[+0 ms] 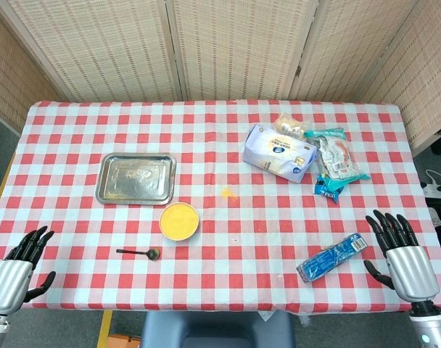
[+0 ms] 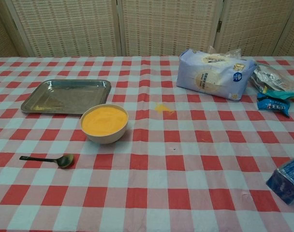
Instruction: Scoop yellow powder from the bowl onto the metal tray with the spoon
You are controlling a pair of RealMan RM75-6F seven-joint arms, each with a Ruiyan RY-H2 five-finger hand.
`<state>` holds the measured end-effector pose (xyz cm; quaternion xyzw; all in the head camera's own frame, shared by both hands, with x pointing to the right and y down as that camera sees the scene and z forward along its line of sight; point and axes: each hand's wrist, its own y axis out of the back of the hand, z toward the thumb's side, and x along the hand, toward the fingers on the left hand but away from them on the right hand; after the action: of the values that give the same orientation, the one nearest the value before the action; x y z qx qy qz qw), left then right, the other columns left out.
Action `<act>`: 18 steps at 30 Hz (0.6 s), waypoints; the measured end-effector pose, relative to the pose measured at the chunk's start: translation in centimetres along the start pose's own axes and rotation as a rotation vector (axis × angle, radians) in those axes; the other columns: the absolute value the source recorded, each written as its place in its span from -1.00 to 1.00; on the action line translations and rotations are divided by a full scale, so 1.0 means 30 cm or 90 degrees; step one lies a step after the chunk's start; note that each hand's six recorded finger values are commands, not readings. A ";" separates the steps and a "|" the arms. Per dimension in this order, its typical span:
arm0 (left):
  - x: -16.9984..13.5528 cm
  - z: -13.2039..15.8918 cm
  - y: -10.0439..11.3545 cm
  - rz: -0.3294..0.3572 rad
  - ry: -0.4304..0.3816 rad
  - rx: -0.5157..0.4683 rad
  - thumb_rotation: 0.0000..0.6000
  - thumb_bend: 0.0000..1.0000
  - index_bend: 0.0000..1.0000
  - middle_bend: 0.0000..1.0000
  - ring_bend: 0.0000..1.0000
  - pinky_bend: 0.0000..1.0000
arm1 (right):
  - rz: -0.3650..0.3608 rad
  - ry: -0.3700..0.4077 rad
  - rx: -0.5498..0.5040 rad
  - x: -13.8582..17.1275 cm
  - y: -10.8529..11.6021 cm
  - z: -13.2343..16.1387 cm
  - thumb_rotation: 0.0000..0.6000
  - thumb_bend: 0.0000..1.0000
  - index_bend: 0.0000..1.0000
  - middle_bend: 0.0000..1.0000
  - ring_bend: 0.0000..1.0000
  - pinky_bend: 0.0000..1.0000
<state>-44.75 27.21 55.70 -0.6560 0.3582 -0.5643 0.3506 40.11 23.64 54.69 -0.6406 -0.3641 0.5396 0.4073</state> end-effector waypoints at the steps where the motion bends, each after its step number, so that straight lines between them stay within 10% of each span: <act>1: -0.001 0.002 -0.001 -0.001 -0.002 0.000 1.00 -0.27 -1.00 -1.00 -0.96 -0.50 | 0.001 -0.001 0.000 0.000 -0.002 -0.001 1.00 -0.64 -1.00 -1.00 -1.00 -1.00; 8: 0.013 0.034 -0.030 -0.023 -0.032 -0.005 1.00 -0.26 -1.00 -0.84 -0.83 -0.39 | 0.002 -0.004 0.001 -0.003 -0.005 -0.001 1.00 -0.63 -1.00 -1.00 -1.00 -1.00; 10: 0.021 0.046 -0.043 -0.028 -0.043 -0.001 1.00 -0.26 -1.00 -0.35 -0.35 0.08 | 0.003 -0.005 0.003 -0.005 -0.006 -0.003 1.00 -0.63 -1.00 -1.00 -1.00 -1.00; 12: 0.030 0.052 -0.048 -0.028 -0.050 0.008 1.00 -0.26 -0.97 0.69 0.70 0.90 | 0.004 -0.007 0.004 -0.007 -0.009 -0.005 1.00 -0.63 -1.00 -1.00 -1.00 -1.00; 13: 0.042 0.061 -0.052 -0.024 -0.058 0.017 1.00 -0.26 -0.88 0.93 0.94 1.00 | 0.007 -0.010 0.005 -0.010 -0.014 -0.007 1.00 -0.63 -1.00 -1.00 -1.00 -1.00; 18: 0.114 0.131 -0.082 -0.010 -0.112 0.007 1.00 -0.27 -0.40 1.00 1.00 1.00 | 0.033 -0.022 0.017 -0.037 -0.056 -0.013 1.00 -0.63 -1.00 -1.00 -1.00 -1.00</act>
<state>-40.31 25.67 59.03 -0.7037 0.3175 -0.5096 0.3799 40.29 23.25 56.69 -0.6352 -0.3472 0.5654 0.3953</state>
